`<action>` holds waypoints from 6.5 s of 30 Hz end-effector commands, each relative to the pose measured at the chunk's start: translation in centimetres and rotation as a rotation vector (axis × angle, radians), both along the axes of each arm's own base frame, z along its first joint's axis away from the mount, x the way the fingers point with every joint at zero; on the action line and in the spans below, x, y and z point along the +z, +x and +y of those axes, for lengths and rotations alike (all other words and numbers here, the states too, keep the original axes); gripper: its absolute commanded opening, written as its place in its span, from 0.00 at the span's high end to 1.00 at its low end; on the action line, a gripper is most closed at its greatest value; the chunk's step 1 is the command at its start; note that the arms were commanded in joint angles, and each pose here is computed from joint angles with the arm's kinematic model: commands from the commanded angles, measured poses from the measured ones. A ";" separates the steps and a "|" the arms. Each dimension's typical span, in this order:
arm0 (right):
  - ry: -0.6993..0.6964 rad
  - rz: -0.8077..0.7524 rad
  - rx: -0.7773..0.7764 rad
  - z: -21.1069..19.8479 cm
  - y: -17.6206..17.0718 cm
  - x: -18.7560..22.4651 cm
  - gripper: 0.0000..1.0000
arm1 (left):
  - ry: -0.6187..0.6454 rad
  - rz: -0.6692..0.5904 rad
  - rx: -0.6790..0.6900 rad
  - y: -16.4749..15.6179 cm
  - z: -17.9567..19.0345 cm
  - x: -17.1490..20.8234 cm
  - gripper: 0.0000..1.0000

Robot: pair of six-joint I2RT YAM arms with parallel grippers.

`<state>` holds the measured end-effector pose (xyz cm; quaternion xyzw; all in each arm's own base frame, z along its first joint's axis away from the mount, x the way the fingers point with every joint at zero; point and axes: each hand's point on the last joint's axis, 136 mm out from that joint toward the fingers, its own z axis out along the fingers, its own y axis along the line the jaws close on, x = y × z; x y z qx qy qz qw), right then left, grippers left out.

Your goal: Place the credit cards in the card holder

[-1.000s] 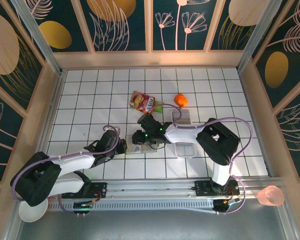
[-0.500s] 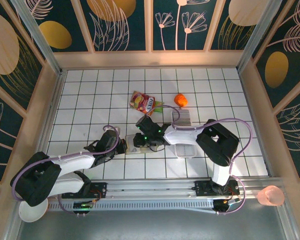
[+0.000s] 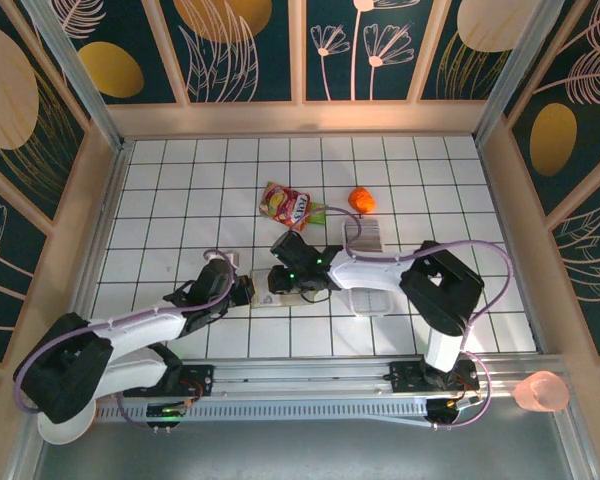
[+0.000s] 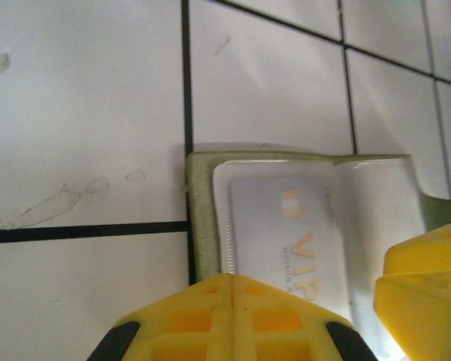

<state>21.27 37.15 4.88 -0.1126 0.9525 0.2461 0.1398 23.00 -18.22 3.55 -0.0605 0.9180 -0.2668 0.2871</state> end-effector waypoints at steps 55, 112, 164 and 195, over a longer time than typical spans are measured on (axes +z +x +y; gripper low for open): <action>0.009 -0.024 -0.103 -0.1 -1.1 -1.4 0.58 | -0.015 0.035 -0.005 -1.1 0.2 -0.9 1.00; 0.044 -0.148 -0.255 -3.5 -1.3 2.7 0.42 | -0.101 -0.082 0.143 -0.3 2.2 3.5 0.93; 0.167 -0.066 -0.213 1.7 -1.1 1.4 0.41 | -0.030 -0.067 0.162 -0.9 3.5 1.4 0.83; -0.120 -0.212 -0.291 -3.9 0.4 1.0 0.41 | -0.051 -0.081 0.156 -0.6 3.1 2.3 0.87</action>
